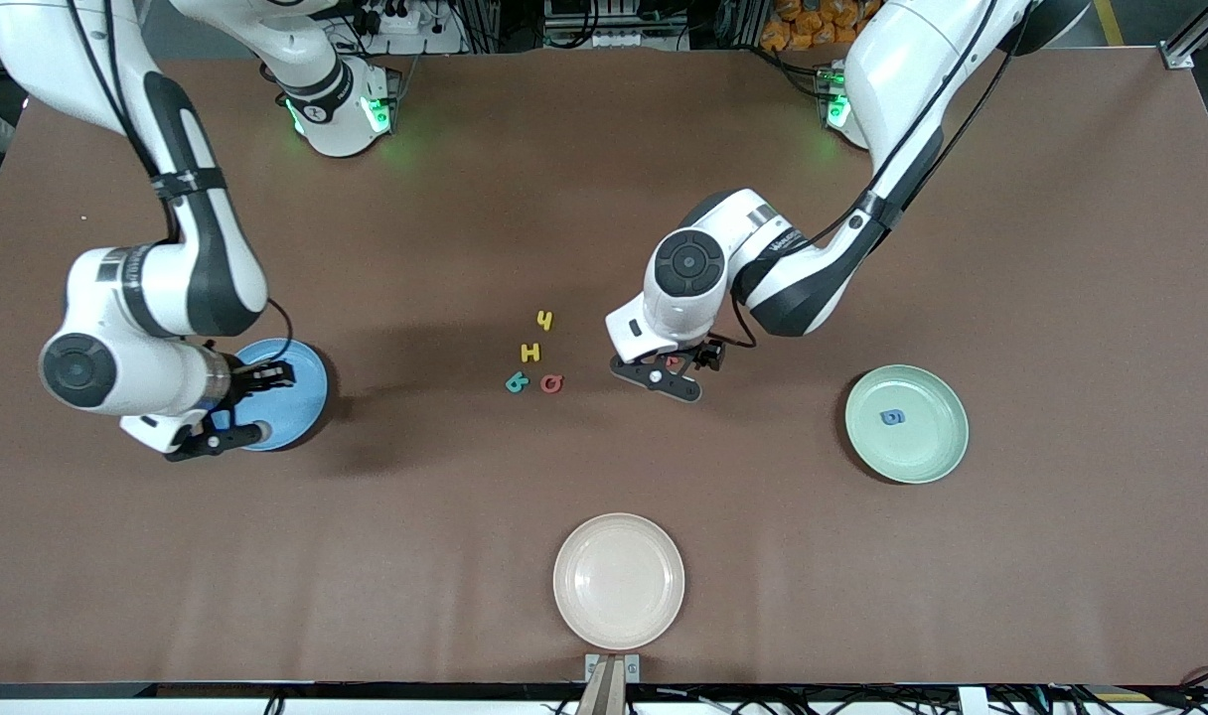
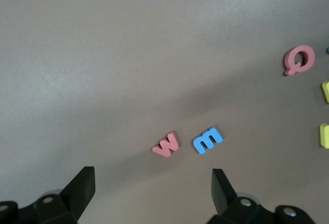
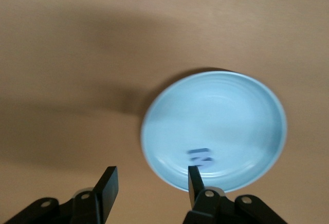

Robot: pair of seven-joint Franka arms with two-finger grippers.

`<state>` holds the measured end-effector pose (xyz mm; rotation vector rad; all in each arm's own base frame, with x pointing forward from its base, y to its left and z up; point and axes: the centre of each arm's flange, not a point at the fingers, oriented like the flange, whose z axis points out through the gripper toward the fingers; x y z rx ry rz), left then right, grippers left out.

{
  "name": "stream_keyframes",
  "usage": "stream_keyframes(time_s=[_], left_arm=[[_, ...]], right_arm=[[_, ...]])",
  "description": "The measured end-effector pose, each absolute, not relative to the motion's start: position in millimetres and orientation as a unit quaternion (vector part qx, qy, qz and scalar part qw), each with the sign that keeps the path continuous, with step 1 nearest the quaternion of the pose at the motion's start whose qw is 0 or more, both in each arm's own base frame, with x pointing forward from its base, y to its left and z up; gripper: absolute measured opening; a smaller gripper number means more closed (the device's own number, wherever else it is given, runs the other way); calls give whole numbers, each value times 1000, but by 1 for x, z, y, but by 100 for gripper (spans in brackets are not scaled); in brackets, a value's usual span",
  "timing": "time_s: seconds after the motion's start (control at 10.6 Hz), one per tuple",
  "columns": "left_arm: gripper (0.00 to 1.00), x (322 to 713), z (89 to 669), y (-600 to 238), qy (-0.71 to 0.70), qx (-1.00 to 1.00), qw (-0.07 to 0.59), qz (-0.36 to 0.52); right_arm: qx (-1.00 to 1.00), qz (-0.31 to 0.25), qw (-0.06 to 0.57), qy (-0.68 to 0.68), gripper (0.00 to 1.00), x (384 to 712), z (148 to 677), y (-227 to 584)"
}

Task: Sort uppercase to blue plate, lowercase to green plate
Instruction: 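Move the right gripper back to letters while the left gripper reaches the E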

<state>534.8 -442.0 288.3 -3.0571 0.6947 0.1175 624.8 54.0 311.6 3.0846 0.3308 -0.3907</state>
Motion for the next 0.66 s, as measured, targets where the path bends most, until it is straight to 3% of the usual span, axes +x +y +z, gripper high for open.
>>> stream_keyframes(time_s=[0.28,0.56,0.66], left_arm=[[100,537,281,-439,308,-951,9,35],[100,542,281,-438,364,-931,0,22],[100,543,280,-438,370,-929,-3,18]], right_arm=[[990,-121,7,74,64,620,315,99],[992,-118,9,44,93,619,322,106],[993,-115,8,36,94,617,327,116]])
